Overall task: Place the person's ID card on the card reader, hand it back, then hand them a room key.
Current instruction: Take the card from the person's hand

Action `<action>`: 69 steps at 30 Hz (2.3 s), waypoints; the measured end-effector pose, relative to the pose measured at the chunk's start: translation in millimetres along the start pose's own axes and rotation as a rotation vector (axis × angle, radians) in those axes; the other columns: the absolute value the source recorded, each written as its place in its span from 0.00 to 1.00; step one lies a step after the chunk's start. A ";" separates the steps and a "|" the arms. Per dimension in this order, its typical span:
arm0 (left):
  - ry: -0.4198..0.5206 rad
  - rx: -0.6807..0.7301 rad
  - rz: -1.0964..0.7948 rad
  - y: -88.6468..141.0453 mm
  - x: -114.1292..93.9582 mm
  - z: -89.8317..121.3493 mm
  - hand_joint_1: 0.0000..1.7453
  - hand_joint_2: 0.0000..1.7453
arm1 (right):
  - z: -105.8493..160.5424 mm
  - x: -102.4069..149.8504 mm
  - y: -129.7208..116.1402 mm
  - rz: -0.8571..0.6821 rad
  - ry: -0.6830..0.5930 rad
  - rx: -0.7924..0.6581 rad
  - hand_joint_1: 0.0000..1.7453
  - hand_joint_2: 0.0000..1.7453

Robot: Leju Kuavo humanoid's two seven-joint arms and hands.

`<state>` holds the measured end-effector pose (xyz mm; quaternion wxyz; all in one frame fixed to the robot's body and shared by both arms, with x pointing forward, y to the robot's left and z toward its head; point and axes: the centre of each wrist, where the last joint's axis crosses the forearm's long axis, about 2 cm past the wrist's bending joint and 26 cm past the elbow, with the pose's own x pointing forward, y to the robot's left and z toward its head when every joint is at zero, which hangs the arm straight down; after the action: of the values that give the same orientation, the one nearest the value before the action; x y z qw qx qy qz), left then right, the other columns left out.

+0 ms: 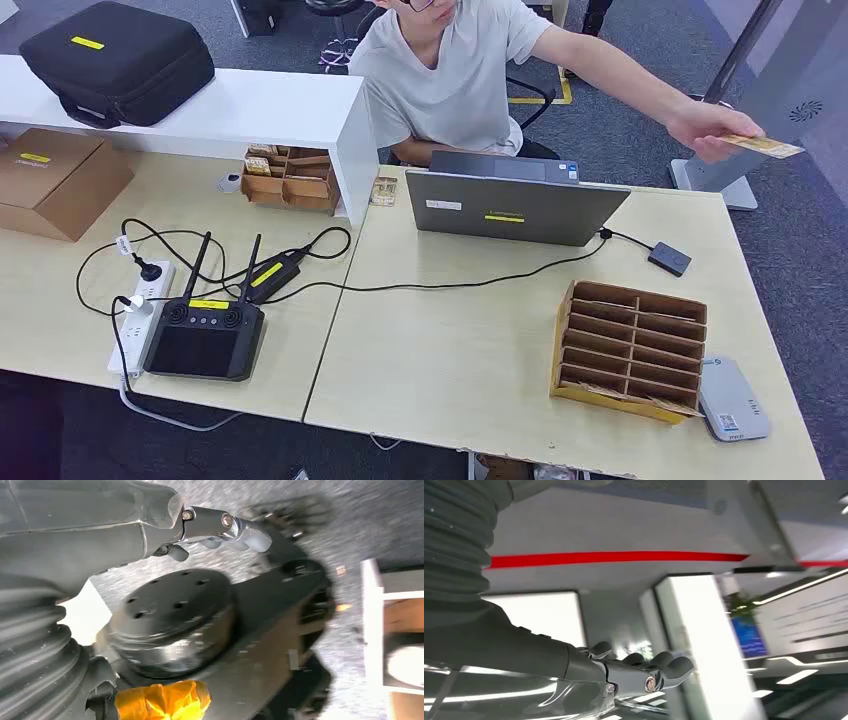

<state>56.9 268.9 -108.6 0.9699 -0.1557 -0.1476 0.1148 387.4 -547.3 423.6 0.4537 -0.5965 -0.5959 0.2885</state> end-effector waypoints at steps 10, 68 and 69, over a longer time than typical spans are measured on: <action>-0.133 0.031 -0.006 -7.5 -5.4 -1.5 0.00 1.00 | 4.1 73.1 37.6 0.065 -0.293 0.100 0.00 1.00; -0.089 -0.150 0.180 -9.5 -7.9 -0.2 0.00 1.00 | 30.1 80.5 111.2 0.016 -0.400 0.205 1.00 1.00; -0.089 -0.150 0.180 -9.5 -7.9 -0.2 0.00 1.00 | 35.8 69.5 113.3 0.011 -0.382 0.208 1.00 1.00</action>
<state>51.3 257.9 -107.5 0.9338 -0.2353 -0.1842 0.1971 415.2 -458.9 321.9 0.3899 -0.4842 -0.6349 0.4588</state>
